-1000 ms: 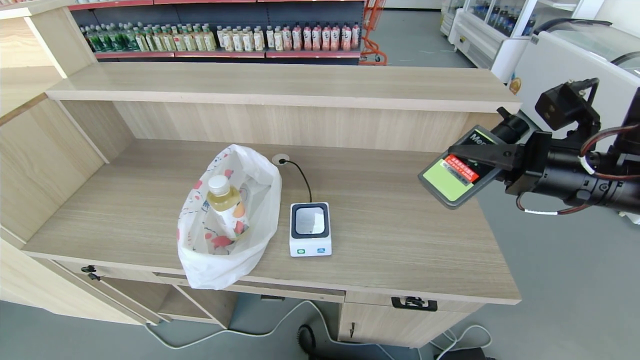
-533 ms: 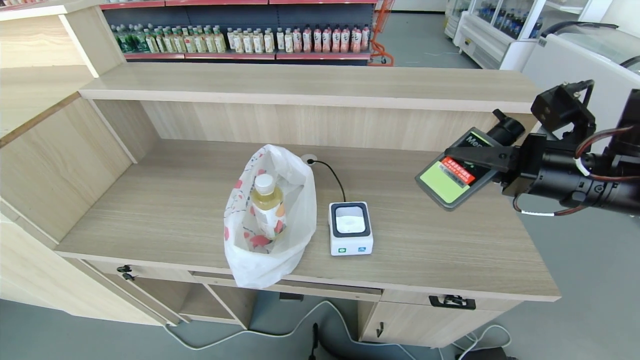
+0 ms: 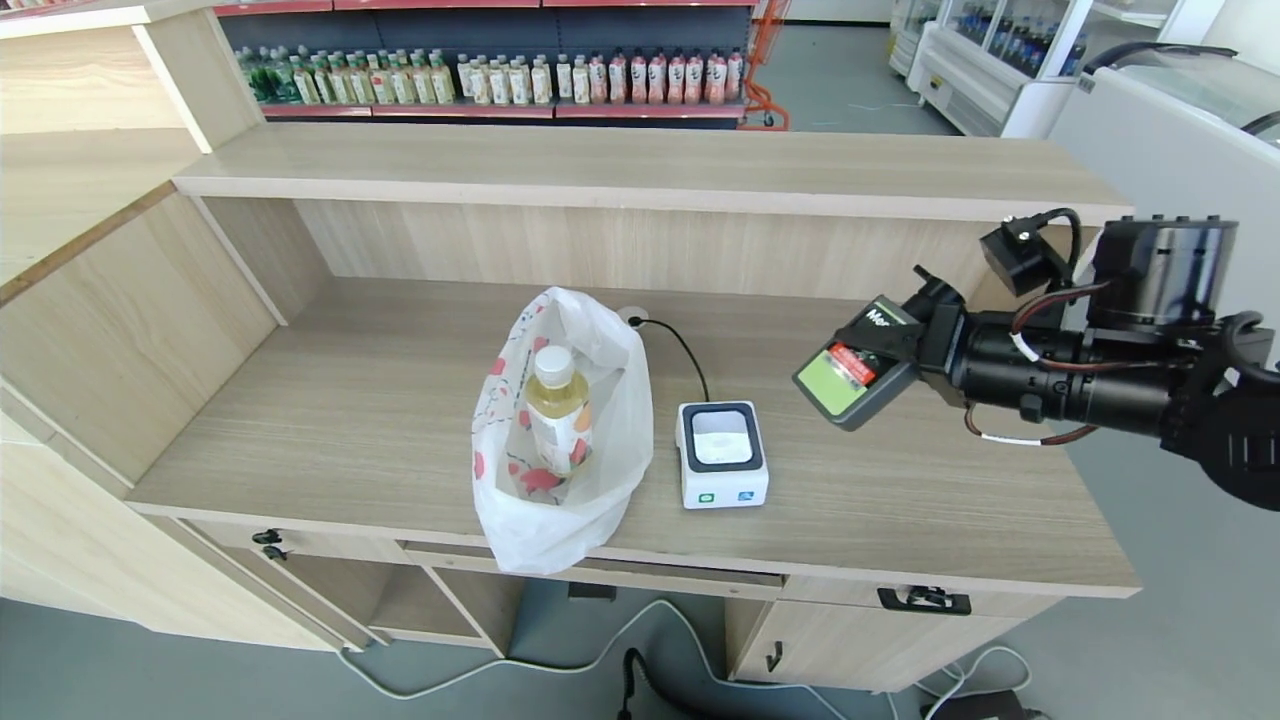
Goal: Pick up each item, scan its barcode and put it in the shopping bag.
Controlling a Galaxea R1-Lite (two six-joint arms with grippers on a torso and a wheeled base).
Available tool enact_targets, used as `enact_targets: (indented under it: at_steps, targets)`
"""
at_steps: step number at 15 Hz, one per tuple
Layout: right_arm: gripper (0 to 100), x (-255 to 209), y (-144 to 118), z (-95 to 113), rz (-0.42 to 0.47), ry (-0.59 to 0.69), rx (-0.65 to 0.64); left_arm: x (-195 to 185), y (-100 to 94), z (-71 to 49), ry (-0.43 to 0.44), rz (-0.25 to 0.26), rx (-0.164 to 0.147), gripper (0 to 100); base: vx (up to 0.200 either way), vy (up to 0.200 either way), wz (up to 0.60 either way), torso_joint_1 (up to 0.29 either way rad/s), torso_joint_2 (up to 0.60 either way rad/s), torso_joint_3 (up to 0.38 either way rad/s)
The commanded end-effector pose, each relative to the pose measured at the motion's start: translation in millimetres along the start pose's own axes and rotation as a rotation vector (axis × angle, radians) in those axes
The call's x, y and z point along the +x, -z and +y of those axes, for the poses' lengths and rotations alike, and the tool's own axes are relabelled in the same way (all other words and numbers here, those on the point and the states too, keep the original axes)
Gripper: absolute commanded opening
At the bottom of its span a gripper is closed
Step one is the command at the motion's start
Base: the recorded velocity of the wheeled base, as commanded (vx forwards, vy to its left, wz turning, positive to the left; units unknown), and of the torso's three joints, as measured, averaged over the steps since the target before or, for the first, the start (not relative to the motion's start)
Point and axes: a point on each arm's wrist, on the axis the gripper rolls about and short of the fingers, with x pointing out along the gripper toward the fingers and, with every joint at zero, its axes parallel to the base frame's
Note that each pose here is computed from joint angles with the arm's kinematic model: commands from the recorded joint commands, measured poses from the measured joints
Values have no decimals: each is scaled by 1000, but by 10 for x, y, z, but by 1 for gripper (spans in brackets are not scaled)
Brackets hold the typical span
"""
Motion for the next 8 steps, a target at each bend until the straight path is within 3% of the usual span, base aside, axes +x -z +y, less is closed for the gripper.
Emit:
enact_targets:
  at_steps: [1, 8]
  targets:
    - [0, 182, 13, 21, 43, -8, 45, 0, 0, 0, -1, 0, 1, 100, 0, 0, 0, 0, 0, 0]
    - [0, 550, 131, 63, 104, 50, 82, 0, 0, -1, -2, 0, -1, 100, 0, 0, 0, 0, 0, 0]
